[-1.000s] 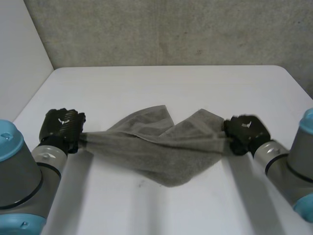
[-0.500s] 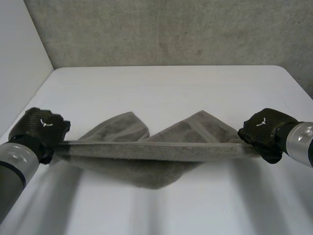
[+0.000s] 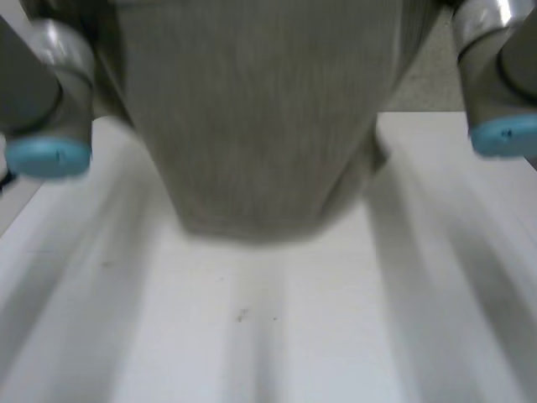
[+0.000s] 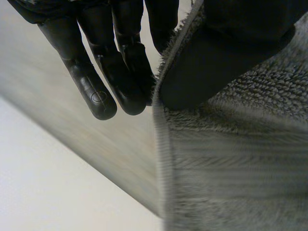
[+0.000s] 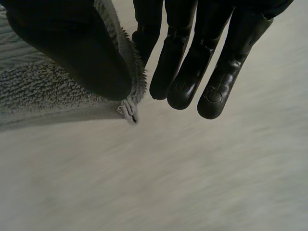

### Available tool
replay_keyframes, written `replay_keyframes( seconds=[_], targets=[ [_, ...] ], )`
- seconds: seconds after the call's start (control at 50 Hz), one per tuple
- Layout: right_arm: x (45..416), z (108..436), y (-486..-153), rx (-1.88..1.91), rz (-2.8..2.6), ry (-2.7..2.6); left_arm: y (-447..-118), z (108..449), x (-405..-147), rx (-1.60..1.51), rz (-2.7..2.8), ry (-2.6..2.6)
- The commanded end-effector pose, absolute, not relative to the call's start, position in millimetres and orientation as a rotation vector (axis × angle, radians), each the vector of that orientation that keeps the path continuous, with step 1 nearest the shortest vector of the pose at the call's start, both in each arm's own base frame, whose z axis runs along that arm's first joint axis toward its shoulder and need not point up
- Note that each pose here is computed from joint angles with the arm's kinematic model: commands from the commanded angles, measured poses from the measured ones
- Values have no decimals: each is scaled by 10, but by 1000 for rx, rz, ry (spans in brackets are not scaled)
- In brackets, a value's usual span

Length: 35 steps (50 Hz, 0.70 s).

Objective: Fold the towel.

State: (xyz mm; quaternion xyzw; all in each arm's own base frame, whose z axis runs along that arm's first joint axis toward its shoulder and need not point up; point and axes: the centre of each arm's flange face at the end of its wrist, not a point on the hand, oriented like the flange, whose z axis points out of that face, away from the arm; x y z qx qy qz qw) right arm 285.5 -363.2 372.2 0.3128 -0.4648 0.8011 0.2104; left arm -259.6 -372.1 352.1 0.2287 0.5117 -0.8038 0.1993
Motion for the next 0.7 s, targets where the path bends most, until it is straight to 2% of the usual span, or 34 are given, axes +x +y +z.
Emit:
replay_keyframes(
  seconds=[0.02, 0.1, 0.14, 0.16, 0.18, 0.2, 0.22, 0.24, 0.26, 0.28, 0.3, 0.32, 0.36, 0.38, 0.42, 0.44, 0.46, 0.48, 0.52, 0.64, 0.7],
  targets=[
    [2802, 4415, -3435, 611, 2480, -893, -3633, 4610, -2546, 225, -2695, 951],
    [2811, 4250, -3453, 668, 2478, -950, -3660, 4405, -2508, 258, -2672, 1062],
    [2807, 3982, -3483, 740, 2446, -1060, -3686, 4059, -2501, 318, -2622, 1206],
    [2807, 3980, -3483, 740, 2446, -1061, -3686, 4057, -2501, 318, -2621, 1206],
    [2805, 3821, -3496, 791, 2419, -1118, -3709, 3831, -2481, 350, -2577, 1291],
    [2793, 3648, -3505, 849, 2389, -1177, -3709, 3828, -2481, 350, -2577, 1292],
    [2793, 3646, -3505, 849, 2388, -1178, -3712, 3575, -2464, 390, -2526, 1381],
    [2756, 3446, -3528, 910, 2346, -1245, -3682, 3270, -2451, 445, -2457, 1482],
    [2718, 3200, -3526, 982, 2294, -1333, -3682, 3267, -2451, 446, -2456, 1483],
    [2718, 3197, -3526, 983, 2293, -1333, -3634, 3012, -2443, 488, -2401, 1561],
    [2696, 2940, -3499, 1061, 2241, -1422, -3568, 2731, -2419, 535, -2334, 1647],
    [2696, 2937, -3499, 1062, 2240, -1422, -3567, 2729, -2419, 536, -2333, 1648],
    [2681, 2389, -3401, 1219, 2125, -1604, -3415, 2249, -2395, 641, -2226, 1776],
    [2681, 2387, -3400, 1219, 2125, -1605, -3414, 2246, -2395, 641, -2225, 1777],
    [2669, 1853, -3258, 1362, 1983, -1780, -3271, 1810, -2378, 725, -2128, 1884],
    [2669, 1851, -3257, 1363, 1982, -1781, -3271, 1807, -2378, 725, -2127, 1884],
    [2651, 1695, -3189, 1401, 1927, -1839, -3222, 1596, -2351, 756, -2065, 1935],
    [2650, 1694, -3188, 1401, 1927, -1840, -3222, 1594, -2351, 756, -2064, 1936],
    [2612, 1509, -3071, 1451, 1832, -1930, -3131, 1331, -2318, 818, -1965, 1995],
    [2511, 1510, -2964, 1462, 1735, -2021, -3040, 1199, -2282, 889, -1878, 1999],
    [2393, 1638, -2863, 1442, 1671, -2083, -2987, 1164, -2265, 915, -1849, 1996]
  ],
)
